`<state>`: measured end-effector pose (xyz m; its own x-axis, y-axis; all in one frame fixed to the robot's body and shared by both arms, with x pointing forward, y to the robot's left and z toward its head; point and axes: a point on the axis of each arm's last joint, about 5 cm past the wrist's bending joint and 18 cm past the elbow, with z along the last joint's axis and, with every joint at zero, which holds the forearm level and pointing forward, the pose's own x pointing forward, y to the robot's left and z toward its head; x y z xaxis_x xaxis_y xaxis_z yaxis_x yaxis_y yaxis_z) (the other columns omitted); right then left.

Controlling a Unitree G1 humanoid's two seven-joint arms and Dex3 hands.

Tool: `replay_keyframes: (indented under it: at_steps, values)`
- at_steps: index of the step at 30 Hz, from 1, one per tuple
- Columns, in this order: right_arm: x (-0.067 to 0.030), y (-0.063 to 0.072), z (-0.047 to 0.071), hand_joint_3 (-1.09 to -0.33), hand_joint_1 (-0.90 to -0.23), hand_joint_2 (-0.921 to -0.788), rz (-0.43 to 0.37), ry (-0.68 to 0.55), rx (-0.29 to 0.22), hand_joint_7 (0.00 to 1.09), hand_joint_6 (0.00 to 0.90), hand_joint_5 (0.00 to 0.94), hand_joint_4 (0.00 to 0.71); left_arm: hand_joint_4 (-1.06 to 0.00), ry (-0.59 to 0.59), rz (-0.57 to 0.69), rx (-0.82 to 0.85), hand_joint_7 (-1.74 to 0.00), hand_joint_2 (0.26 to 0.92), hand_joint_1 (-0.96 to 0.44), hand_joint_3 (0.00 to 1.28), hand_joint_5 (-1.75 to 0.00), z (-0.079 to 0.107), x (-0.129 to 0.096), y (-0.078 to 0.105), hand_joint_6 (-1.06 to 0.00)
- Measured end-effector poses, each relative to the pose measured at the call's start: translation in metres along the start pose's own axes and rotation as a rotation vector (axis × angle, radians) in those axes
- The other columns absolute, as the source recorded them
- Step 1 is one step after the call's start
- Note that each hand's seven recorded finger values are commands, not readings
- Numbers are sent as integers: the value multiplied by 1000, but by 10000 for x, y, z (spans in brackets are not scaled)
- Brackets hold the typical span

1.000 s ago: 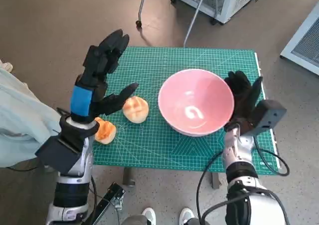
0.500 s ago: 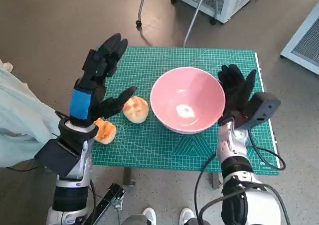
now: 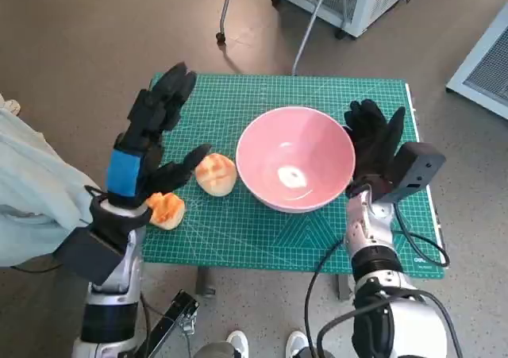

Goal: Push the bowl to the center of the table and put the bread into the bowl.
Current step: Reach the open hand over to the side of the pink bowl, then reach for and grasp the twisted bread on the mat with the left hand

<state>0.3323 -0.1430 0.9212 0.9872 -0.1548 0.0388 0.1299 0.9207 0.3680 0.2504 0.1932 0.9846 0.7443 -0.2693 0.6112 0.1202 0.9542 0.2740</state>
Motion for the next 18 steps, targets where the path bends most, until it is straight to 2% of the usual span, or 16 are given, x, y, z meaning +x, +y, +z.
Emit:
replay_keyframes:
  at_steps: [4, 9, 14, 18]
  values:
    - [23, -18, 72, -848, -560, -921, 19, -66, -44, 661, 115, 2, 247, -319, 10, -7, 36, -154, 921, -438, 263, 0, 21, -59, 102, -308]
    - [58, 16, 221, -855, -564, -921, 96, -222, -143, 658, 92, 7, 259, -312, 21, -63, 126, -131, 921, -469, 269, 0, 90, -93, 311, -309]
    - [79, 78, 391, -843, -648, -921, 263, -389, -210, 680, 53, 11, 271, -301, 55, -190, 289, -110, 921, -452, 263, 0, 237, -84, 620, -299]
    - [91, 119, 574, -818, -699, -921, 420, -528, -216, 741, 22, 8, 271, -277, 109, -313, 428, -98, 921, -450, 195, -2, 405, -51, 881, -307]
